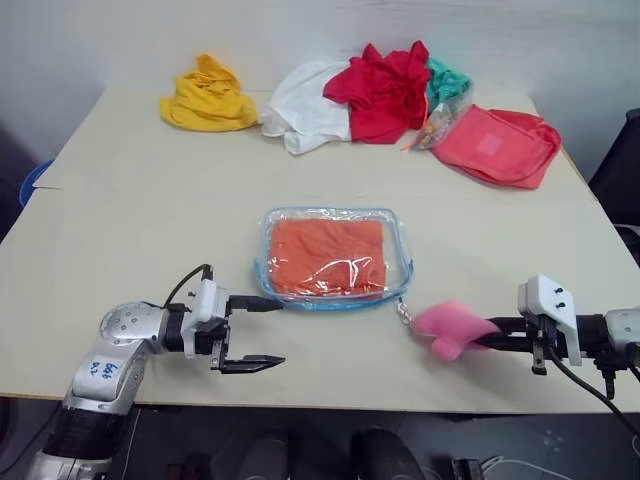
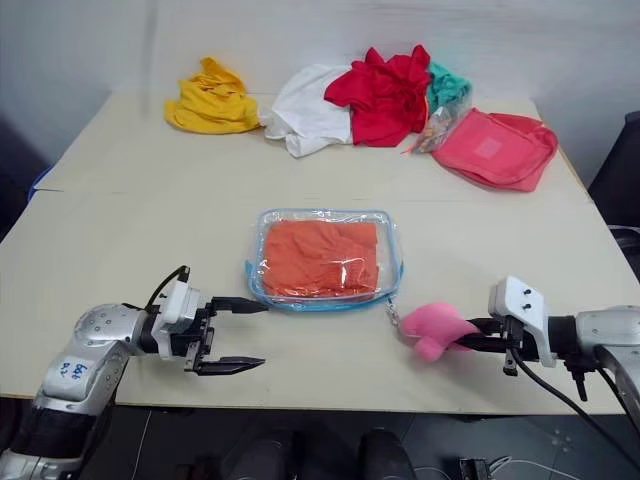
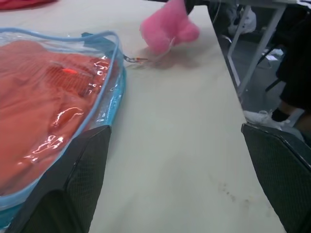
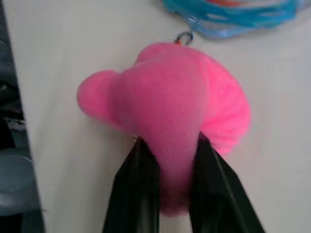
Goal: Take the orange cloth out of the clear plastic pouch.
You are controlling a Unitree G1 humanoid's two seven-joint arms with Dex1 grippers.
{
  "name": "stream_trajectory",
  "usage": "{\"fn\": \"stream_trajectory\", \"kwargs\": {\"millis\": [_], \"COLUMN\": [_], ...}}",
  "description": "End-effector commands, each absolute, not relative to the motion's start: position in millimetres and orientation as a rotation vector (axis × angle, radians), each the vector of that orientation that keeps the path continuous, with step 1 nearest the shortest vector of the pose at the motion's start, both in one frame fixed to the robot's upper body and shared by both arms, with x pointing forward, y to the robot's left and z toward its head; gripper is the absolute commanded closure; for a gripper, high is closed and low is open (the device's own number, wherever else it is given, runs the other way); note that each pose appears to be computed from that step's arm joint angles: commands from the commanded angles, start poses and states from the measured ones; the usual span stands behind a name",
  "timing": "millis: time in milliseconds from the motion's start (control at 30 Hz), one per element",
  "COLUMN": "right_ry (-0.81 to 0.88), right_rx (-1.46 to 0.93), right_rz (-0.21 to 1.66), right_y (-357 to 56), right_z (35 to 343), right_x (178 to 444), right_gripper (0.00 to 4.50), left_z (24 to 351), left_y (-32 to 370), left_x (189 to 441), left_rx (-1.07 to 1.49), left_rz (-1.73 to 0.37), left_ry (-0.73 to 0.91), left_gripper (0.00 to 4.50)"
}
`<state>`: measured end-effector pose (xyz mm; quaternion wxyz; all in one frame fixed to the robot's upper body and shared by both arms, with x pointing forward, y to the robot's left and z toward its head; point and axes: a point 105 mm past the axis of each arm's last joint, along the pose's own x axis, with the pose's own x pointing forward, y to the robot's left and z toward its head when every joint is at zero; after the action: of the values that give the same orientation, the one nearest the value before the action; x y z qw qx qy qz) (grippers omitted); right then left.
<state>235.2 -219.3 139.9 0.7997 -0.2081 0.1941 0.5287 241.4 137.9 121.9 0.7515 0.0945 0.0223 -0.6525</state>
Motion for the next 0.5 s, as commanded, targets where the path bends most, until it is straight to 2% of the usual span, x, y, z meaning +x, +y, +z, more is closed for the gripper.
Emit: {"fn": "stream_trajectory", "kwargs": {"millis": [33, 133, 233, 333, 500], "right_ry": [0.346, 0.284, 0.184, 0.17, 0.125], "right_rx": [-0.415, -0.352, -0.247, -0.322, -0.362], "right_rz": [1.195, 1.253, 1.232, 1.238, 1.304], "right_y": [-198, -177, -157, -148, -130], "right_z": [144, 137, 134, 112, 108], "right_x": [229, 225, 234, 242, 241], "right_gripper": [4.49, 4.49, 4.49, 3.53, 2.0], "left_z": [127, 126, 126, 123, 122], "left_y": [131, 124, 121, 119, 115], "left_x": [236, 236, 237, 236, 237], "left_rx": [0.191, 0.172, 0.163, 0.178, 0.23], "left_rz": [-1.419, -1.414, -1.416, -1.438, -1.499], "left_ry": [0.015, 0.01, 0.011, 0.019, 0.031], "left_gripper": [0.0, 0.0, 0.0, 0.0, 0.0]}}
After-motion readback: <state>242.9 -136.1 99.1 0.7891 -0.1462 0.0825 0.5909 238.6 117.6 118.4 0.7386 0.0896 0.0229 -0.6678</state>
